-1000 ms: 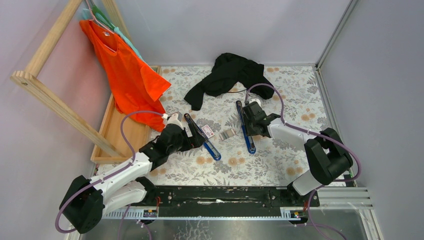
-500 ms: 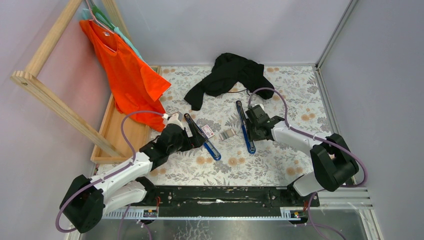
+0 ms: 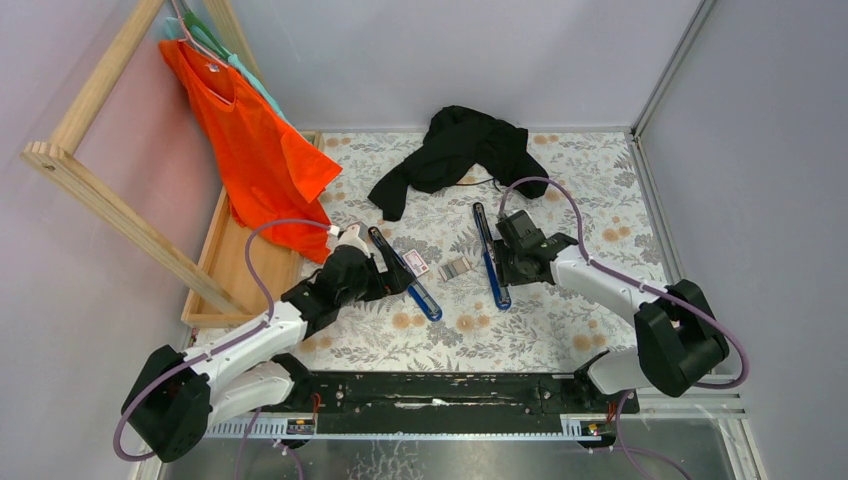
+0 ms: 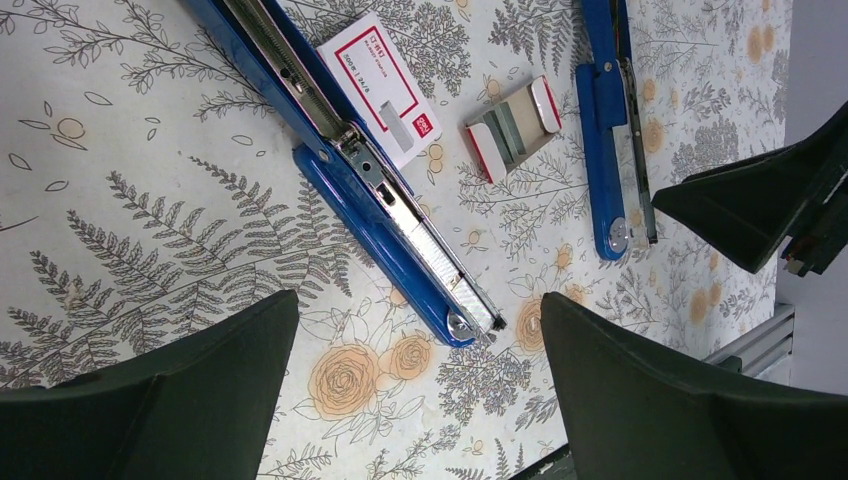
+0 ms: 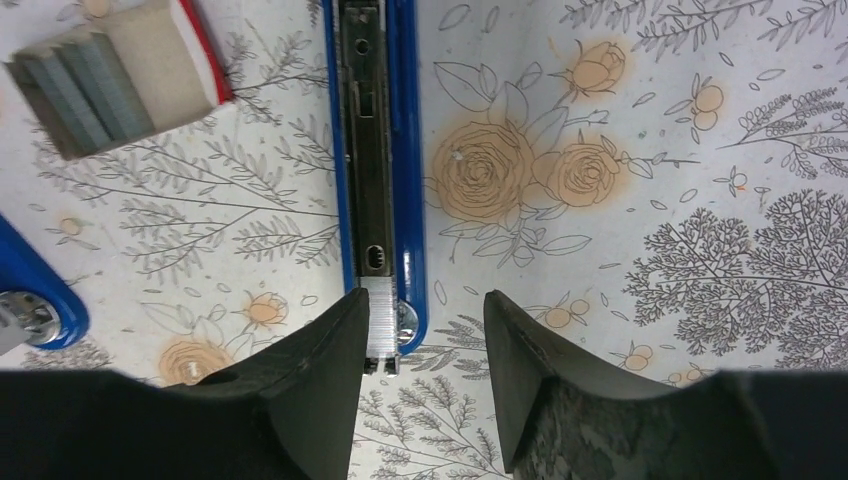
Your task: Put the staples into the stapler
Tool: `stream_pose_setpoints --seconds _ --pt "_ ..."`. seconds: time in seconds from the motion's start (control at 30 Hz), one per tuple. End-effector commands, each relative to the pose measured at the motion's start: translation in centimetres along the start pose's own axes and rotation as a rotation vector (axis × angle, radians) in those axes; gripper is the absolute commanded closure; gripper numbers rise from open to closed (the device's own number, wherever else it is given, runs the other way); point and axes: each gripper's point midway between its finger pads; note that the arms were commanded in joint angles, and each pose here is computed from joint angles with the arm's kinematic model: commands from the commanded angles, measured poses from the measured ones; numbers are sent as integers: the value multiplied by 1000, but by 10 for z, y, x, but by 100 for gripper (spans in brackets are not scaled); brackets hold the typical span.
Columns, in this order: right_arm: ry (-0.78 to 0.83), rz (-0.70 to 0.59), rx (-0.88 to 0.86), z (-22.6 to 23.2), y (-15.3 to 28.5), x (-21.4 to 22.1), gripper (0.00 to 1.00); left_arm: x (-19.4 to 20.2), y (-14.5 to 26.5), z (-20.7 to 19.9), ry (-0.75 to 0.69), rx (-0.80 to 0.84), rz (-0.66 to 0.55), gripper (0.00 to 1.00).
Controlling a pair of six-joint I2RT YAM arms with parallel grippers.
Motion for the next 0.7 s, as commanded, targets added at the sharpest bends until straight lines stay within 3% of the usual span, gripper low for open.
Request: stream_pose_setpoints --seconds 0.0,0.43,0.67 --pt "5 -94 -92 16 20 -32 47 -14 0 -24 -2 79 -39 2" --pt "86 -191 -290 83 -1 -82 59 -11 -1 -27 14 100 -27 3" --pt "108 -166 -294 98 -30 -93 73 -10 -1 -26 18 104 -27 3"
Point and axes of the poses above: each gripper's point midway between its finger pads, its own y axis back along the fingers, its own z axis along the line the jaws close on, x = y × z, and after that the axes turned 8 degrees about y, right-handed
